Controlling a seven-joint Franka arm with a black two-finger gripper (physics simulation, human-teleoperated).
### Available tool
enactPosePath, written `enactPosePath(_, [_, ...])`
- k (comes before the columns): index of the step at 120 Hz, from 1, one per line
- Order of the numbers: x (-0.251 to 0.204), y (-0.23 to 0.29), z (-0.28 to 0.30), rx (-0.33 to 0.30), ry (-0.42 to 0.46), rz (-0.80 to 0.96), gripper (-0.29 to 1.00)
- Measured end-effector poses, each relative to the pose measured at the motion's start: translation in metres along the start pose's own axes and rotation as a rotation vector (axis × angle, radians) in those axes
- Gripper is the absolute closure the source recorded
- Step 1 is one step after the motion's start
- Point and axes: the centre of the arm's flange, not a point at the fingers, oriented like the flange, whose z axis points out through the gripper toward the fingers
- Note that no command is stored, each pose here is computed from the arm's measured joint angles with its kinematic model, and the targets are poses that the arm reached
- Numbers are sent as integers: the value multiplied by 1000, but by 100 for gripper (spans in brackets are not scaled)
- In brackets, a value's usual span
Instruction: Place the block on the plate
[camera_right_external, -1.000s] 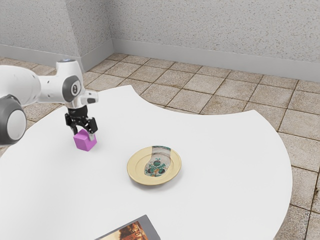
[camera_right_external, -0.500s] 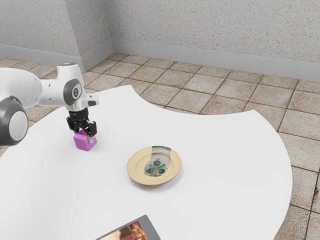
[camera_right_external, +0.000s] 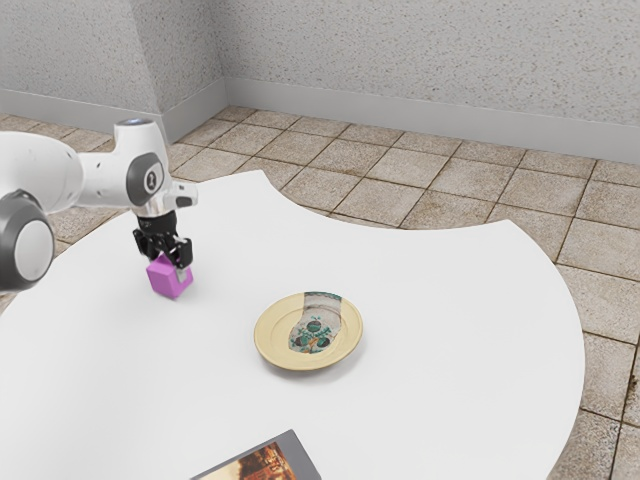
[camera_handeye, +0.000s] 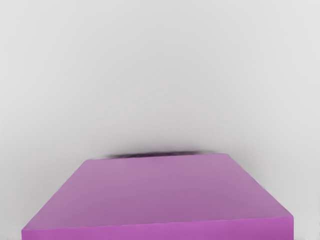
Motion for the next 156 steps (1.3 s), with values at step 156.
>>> enactPosePath(156, [20, 262, -72, 136, -16, 273, 32])
